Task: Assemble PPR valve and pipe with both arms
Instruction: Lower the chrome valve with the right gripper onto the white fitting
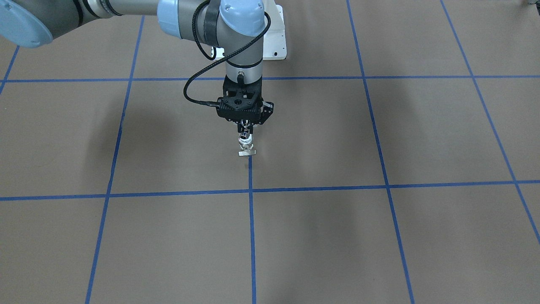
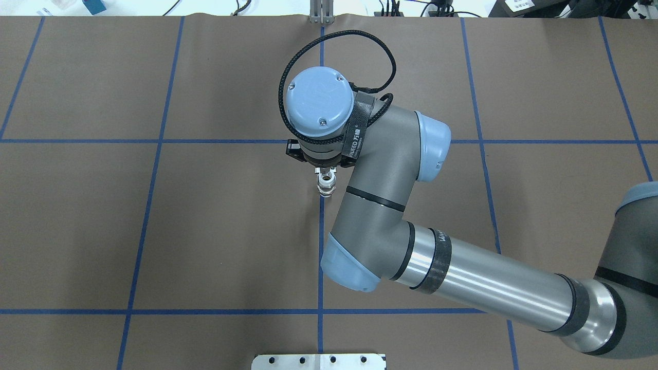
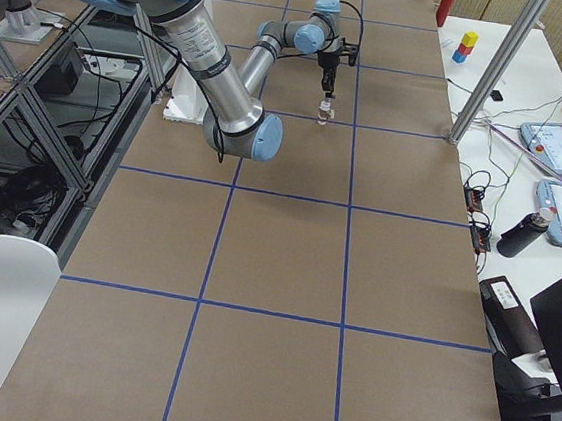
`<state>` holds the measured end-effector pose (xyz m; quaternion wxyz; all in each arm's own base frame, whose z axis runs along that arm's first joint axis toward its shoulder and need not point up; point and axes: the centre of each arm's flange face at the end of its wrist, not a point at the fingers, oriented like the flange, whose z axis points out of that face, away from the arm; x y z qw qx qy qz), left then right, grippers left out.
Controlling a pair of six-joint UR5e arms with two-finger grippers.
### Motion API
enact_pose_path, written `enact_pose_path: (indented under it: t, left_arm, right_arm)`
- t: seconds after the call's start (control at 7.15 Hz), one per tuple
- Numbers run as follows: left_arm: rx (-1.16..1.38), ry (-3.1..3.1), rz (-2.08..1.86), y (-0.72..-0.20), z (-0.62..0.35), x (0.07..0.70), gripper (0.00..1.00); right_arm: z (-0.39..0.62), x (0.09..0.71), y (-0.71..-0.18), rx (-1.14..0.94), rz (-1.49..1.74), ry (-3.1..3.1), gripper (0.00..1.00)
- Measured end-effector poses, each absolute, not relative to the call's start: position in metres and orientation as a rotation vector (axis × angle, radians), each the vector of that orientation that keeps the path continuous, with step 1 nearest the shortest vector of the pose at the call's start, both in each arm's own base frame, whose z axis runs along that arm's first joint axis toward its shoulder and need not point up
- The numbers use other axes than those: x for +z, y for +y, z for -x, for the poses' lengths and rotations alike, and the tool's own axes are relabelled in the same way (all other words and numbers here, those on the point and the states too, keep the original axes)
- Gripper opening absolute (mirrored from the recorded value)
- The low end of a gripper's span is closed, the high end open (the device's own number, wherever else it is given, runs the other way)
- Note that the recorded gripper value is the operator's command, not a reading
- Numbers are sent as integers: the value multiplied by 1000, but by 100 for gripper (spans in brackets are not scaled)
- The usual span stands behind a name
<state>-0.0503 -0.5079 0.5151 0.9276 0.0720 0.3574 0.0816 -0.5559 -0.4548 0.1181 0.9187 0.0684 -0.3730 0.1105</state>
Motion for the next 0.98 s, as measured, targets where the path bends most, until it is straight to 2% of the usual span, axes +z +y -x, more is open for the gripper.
enact_pose_path:
  t: [0.98]
  left_arm:
    - [168, 733, -147, -508, 50, 515, 100]
  right_arm:
    - [559, 123, -454, 227, -150, -767, 0]
